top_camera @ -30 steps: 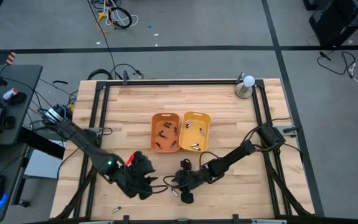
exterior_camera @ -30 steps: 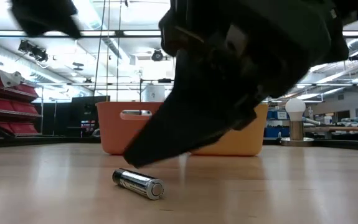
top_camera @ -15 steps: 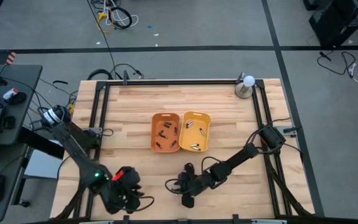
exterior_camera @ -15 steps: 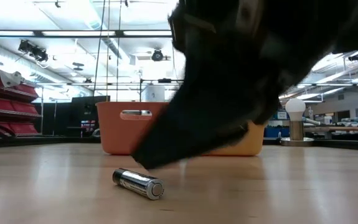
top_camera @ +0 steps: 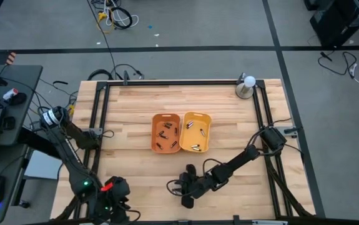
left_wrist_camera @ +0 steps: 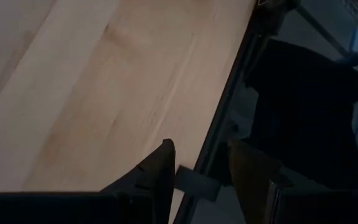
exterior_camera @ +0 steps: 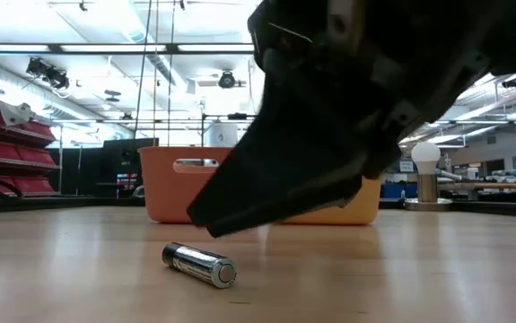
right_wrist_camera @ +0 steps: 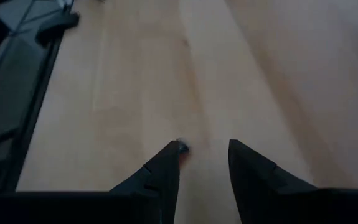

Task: Sort batteries
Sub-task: Put the silver battery into the yellow bin

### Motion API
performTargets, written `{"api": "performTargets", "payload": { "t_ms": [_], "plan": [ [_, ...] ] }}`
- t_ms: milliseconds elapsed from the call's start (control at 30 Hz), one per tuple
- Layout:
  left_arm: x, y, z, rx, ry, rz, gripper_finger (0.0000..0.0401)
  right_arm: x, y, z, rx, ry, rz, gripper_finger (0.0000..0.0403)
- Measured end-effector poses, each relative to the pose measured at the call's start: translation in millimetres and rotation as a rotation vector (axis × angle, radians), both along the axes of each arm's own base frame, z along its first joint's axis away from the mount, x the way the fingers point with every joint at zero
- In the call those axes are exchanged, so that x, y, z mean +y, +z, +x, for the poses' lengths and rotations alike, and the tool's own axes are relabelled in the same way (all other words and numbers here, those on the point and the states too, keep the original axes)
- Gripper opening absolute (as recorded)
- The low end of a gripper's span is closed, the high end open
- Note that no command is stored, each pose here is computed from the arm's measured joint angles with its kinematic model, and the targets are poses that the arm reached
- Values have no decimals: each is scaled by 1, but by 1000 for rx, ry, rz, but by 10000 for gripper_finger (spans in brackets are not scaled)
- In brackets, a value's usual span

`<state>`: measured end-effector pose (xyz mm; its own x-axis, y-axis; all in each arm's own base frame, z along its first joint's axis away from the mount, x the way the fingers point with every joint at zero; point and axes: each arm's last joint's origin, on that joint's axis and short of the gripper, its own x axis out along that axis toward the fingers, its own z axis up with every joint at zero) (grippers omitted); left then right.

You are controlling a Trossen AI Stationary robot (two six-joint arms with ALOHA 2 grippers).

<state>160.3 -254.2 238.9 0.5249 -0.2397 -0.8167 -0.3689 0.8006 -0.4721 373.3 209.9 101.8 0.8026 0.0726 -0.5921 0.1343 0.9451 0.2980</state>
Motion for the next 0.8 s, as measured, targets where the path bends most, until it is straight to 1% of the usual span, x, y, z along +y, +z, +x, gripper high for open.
{"api": "performTargets", "payload": {
  "t_ms": [100, 200, 267, 467, 567, 700, 800],
  "plan": [
    [-1, 0, -3, 4, -9, 7, 146, 4, 3, 0, -39, 5, -8, 124],
    [-1, -1, -4, 5, -15, 11, 146, 7, 3, -2, -42, 14, -11, 128],
    [-1, -1, -4, 5, -18, 14, 146, 8, 2, -3, -41, 3, -39, 130],
    [0, -2, -5, 14, -19, 32, 146, 10, 1, -5, -46, 28, -114, 141],
    [0, -2, -5, 15, -18, 37, 146, 14, -4, -5, -56, 68, -136, 151],
    [0, -2, -5, 10, -16, 41, 146, 20, -20, -6, -35, 130, -201, 174],
    [1, -2, -5, 1, -9, 51, 146, 23, -26, -4, -32, 134, -199, 197]
  ]
}}
